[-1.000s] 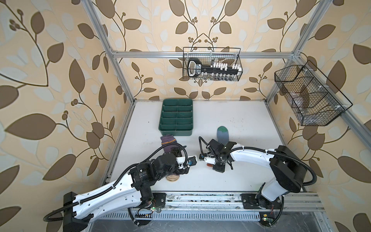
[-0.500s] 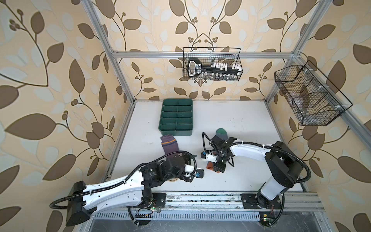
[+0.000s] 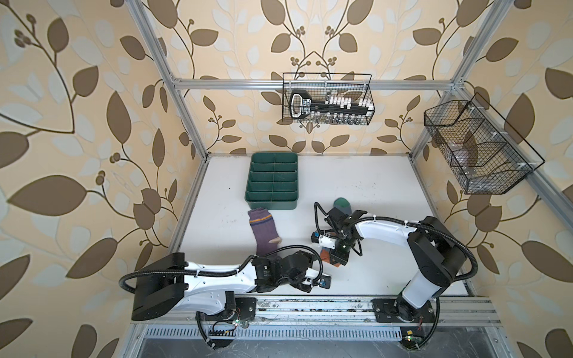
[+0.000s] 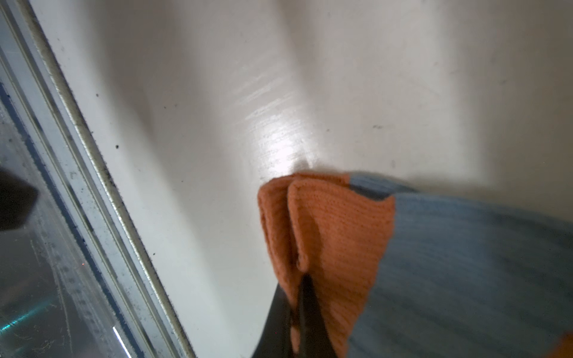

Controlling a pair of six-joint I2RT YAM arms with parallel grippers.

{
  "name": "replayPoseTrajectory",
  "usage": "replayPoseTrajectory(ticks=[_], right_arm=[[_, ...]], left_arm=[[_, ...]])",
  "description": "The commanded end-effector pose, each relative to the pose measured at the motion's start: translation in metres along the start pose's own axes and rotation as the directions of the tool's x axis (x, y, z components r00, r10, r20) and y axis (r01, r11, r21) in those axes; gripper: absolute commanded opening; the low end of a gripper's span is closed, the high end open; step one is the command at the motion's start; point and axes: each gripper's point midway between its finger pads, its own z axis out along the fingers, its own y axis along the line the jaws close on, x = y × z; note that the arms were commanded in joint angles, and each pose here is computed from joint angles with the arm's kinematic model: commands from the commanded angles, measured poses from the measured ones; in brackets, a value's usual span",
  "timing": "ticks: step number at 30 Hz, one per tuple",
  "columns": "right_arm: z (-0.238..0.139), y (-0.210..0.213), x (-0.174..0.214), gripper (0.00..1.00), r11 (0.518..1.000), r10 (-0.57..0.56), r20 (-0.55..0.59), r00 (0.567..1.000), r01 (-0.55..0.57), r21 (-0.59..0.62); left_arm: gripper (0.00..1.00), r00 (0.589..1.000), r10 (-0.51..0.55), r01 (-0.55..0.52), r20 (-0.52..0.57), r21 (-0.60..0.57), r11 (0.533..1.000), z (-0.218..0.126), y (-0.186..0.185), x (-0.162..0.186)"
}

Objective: Roll the socks
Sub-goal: 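Bring the left gripper to the folded cuff beside the right gripper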

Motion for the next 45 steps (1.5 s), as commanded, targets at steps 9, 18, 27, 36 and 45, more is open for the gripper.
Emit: replayPoseTrajectory(ticks=[9, 18, 27, 36, 45], right_arm=[[0.018, -0.006, 0.019, 0.0, 1.0, 0.009, -0.056, 0.998, -0.008, 0.013], [0.011, -0.001, 0.014, 0.0, 1.0, -0.004, -0.025, 1.0, 0.004, 0.0], [0.005, 0.003, 0.009, 0.0, 1.0, -0.014, 0.007, 1.0, 0.014, -0.007], [-0.001, 0.004, 0.005, 0.0, 1.0, -0.017, 0.029, 0.999, 0.017, 0.003], [-0.015, -0.004, 0.002, 0.05, 0.996, -0.033, 0.069, 0.997, 0.027, 0.087]], left_arm=[[0.65, 0.992, -0.126, 0.119, -0.023, -0.206, 0.971, 0.047, 0.04, -0.007], [0.52, 0.989, -0.137, 0.127, -0.049, -0.166, 0.978, 0.066, 0.029, -0.001], [0.47, 0.986, -0.148, 0.136, -0.073, -0.146, 0.98, 0.083, 0.023, 0.002], [0.25, 0.977, -0.177, 0.163, -0.115, -0.126, 0.979, 0.091, 0.012, 0.015], [0.02, 0.962, -0.218, 0.189, -0.164, -0.176, 0.966, 0.089, 0.016, 0.027]])
